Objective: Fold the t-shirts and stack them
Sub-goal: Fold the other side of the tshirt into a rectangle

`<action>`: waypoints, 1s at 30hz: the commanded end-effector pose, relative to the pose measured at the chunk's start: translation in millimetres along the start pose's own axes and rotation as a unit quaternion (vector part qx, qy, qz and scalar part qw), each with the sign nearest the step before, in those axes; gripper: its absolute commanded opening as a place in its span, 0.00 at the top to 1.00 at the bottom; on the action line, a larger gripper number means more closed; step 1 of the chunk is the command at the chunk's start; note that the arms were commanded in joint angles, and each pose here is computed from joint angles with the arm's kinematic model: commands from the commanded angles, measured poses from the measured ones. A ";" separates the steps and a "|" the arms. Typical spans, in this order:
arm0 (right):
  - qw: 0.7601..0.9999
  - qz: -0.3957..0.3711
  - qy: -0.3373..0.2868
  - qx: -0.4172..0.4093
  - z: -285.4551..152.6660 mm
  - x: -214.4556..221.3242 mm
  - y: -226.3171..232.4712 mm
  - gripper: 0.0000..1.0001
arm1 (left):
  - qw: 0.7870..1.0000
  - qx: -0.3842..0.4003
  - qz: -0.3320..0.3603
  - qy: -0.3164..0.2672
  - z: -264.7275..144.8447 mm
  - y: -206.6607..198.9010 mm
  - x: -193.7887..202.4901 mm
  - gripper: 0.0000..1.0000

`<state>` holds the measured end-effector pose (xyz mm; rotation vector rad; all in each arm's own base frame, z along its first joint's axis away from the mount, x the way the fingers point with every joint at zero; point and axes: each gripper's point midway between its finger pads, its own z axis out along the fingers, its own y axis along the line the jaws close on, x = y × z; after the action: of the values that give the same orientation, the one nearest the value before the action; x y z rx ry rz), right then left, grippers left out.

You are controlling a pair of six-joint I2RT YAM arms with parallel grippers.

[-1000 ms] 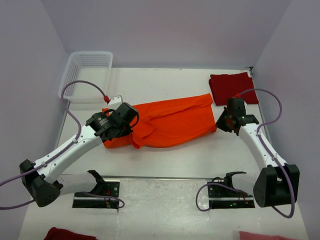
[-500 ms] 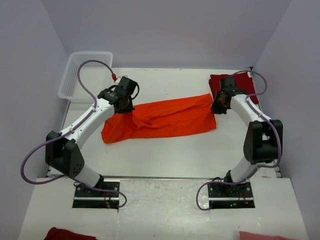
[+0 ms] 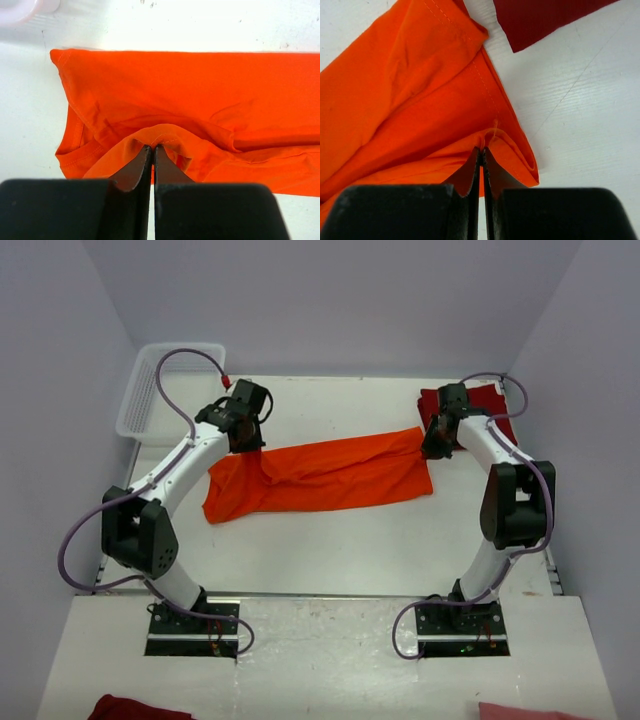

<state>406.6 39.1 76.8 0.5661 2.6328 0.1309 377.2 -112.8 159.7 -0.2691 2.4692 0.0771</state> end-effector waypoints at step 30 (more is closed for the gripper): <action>0.998 -0.039 -0.048 -0.033 -0.2 -61.4 33.2 0.71 | 0.990 -0.126 0.001 -0.064 -1.6 40.6 -52.5 0.25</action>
<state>465.8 42.0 62.7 0.4822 2.6530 0.1510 429.5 -80.6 159.1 -0.3217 2.3948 0.3431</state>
